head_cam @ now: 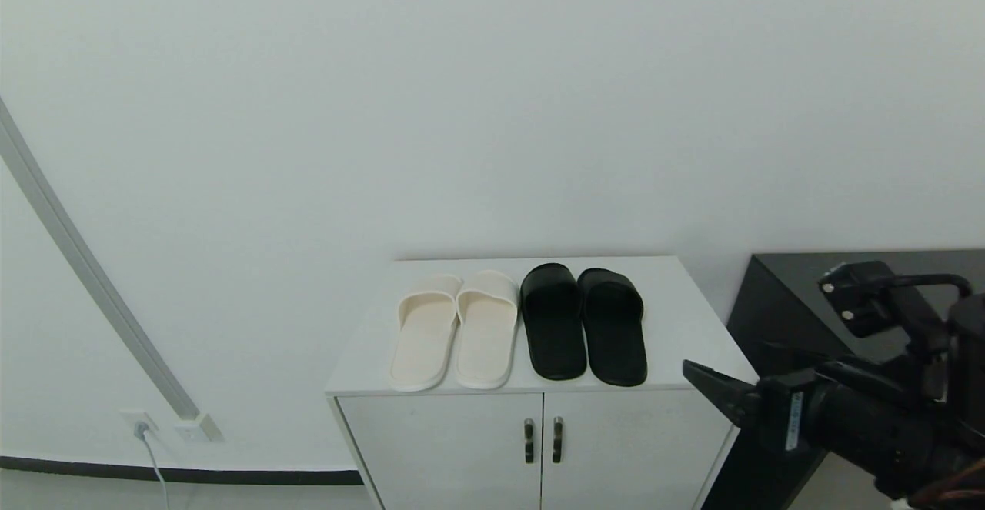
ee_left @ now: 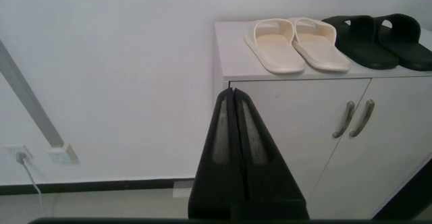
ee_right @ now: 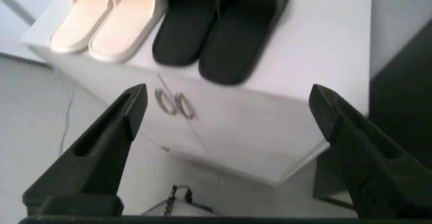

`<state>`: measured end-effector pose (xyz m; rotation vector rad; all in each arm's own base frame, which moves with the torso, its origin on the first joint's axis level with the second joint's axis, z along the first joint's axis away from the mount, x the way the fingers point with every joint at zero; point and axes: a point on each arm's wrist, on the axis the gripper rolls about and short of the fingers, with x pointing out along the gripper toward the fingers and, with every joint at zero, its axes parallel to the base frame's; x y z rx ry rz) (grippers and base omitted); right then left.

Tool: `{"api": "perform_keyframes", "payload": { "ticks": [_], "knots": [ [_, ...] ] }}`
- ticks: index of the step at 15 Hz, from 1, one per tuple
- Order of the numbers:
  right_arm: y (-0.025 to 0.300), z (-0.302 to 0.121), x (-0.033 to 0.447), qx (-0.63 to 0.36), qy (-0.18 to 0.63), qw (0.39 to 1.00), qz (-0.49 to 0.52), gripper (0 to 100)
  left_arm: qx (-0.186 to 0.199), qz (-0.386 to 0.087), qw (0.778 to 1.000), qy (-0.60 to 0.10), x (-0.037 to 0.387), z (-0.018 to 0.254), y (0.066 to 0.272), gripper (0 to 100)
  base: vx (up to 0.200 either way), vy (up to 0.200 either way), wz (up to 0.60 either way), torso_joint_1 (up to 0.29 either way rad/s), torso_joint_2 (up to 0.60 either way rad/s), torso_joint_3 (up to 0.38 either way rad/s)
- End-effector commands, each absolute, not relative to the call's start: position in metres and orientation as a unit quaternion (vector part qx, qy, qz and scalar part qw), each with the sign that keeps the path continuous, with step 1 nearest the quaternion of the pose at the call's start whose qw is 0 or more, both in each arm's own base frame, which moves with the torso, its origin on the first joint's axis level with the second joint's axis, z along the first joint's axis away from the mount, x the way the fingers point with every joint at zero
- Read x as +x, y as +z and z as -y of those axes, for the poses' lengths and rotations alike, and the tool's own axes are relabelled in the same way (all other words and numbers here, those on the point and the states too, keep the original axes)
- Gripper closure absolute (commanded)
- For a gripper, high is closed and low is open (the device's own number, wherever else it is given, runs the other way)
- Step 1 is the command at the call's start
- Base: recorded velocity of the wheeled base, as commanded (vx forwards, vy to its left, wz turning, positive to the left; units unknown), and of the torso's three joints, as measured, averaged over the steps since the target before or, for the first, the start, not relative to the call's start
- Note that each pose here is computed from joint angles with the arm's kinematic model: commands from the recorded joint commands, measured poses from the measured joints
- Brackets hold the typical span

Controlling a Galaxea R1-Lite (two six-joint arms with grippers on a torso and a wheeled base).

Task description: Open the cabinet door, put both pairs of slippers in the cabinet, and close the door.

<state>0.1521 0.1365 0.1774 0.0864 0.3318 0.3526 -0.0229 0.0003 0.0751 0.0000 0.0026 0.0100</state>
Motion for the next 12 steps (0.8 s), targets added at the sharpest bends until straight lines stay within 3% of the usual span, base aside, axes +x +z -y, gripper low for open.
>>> {"api": "perform_keyframes", "payload": {
  "ticks": [1,7,12],
  "knots": [
    [0.161,-0.18,0.186,0.025,0.152,0.973,-0.172,0,0.0,-0.002,1.0,0.005,-0.023,0.0,0.075,100,0.0,0.0,0.0,0.0,0.0,0.0],
    [0.131,-0.248,0.242,0.011,0.061,0.988,-0.14,0,0.0,-0.002,1.0,0.005,-0.023,0.0,0.075,100,0.0,0.0,0.0,0.0,0.0,0.0],
    [0.109,-0.276,0.272,0.011,0.046,0.989,-0.141,0,0.001,-0.002,1.0,0.005,-0.023,0.0,0.075,100,0.0,0.0,0.0,0.0,0.0,0.0]
  ]
}}
